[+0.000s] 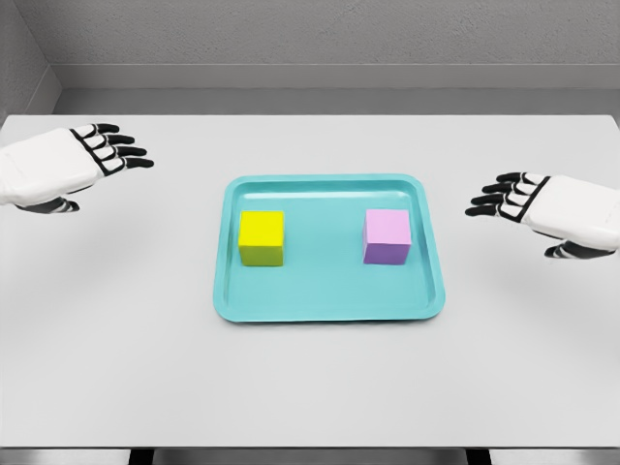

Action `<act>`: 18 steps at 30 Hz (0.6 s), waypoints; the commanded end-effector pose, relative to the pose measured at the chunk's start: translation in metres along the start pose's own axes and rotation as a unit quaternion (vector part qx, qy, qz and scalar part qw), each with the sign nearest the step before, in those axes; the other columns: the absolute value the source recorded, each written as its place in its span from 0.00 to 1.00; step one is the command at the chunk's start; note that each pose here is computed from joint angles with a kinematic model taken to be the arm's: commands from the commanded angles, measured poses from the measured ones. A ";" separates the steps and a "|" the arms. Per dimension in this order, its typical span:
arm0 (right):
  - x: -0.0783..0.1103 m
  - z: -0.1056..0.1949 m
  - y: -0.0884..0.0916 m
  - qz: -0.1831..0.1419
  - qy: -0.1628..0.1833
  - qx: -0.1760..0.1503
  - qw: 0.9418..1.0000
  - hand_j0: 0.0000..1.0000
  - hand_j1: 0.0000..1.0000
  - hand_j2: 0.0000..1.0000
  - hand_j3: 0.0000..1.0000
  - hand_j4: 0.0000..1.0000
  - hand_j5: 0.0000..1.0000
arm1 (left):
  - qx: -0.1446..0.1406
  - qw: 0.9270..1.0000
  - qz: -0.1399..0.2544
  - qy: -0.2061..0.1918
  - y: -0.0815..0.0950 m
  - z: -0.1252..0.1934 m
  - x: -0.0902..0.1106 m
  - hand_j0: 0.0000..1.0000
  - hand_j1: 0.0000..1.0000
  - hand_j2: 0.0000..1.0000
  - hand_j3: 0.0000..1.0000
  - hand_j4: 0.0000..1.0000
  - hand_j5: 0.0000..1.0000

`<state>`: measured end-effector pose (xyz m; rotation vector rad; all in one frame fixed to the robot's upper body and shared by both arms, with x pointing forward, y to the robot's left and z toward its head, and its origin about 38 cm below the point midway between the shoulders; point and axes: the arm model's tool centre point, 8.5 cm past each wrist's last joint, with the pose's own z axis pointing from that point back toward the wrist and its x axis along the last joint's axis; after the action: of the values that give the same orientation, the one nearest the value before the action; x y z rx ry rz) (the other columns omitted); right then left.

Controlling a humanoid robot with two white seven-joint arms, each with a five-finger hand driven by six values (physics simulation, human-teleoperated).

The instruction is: Push two cubes

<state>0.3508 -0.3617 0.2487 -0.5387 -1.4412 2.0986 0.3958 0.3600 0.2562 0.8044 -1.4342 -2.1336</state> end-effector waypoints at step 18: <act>-0.034 -0.052 -0.020 0.028 0.005 0.081 0.996 0.70 0.70 0.70 0.70 0.70 0.70 | -0.053 0.998 -0.017 -0.029 -0.025 -0.028 0.023 0.73 0.73 0.73 0.73 0.73 0.73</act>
<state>0.4063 -0.3456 0.2673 -0.5775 -1.2496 2.2500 0.3984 0.3398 0.2289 0.7624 -1.3416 -2.2421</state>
